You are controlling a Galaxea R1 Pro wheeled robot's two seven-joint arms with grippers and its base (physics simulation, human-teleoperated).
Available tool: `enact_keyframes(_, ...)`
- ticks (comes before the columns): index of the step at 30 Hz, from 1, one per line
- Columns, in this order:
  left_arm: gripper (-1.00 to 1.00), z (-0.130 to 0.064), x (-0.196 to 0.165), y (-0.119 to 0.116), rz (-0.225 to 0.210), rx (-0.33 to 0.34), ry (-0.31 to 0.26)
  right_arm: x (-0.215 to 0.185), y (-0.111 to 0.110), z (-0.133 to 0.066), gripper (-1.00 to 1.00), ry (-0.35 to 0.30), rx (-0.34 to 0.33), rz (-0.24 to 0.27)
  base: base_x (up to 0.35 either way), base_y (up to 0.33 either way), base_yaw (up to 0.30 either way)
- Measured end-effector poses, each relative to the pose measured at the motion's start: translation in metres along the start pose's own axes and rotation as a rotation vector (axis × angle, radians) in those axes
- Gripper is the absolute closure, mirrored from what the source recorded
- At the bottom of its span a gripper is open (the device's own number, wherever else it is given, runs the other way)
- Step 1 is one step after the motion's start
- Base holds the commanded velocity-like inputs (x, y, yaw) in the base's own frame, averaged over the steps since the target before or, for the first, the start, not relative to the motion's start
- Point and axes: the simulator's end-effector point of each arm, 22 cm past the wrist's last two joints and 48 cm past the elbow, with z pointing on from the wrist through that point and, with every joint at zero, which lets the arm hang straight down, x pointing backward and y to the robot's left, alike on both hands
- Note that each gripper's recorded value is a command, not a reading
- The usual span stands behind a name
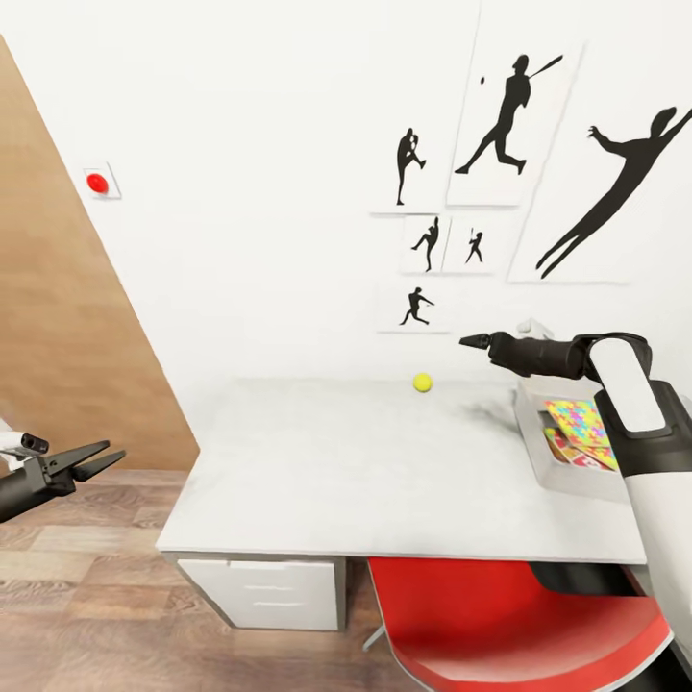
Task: Put all the toys in the child's room - the three board games (two on the bed and one on the table), the two jigsaw puzzles on the table, and the tennis ball on the table - inside the toy box on the table in the child's room.
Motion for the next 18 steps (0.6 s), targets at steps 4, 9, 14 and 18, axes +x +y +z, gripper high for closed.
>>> enact_keyframes(4, -1.00, -0.002, -0.002, -0.003, 0.006, 0.002, -0.003, -0.001, 0.002, -0.003, -1.00, -0.004, -0.002, -0.003, 0.094, 0.000, 0.070)
enact_keyframes(9, -1.00, -0.002, -0.003, -0.007, 0.012, 0.007, -0.005, -0.003, 0.004, -0.008, -1.00, -0.010, -0.003, -0.006, 0.249, 0.000, 0.070)
enact_keyframes(14, -1.00, -0.003, -0.006, -0.011, 0.020, 0.010, -0.008, -0.003, 0.004, -0.011, -1.00, -0.013, -0.001, -0.005, 0.158, 0.000, 0.070)
enact_keyframes(18, -1.00, -0.003, -0.007, -0.014, 0.025, 0.013, -0.010, -0.005, 0.004, -0.015, -1.00, -0.018, 0.000, -0.004, 0.236, 0.000, 0.052)
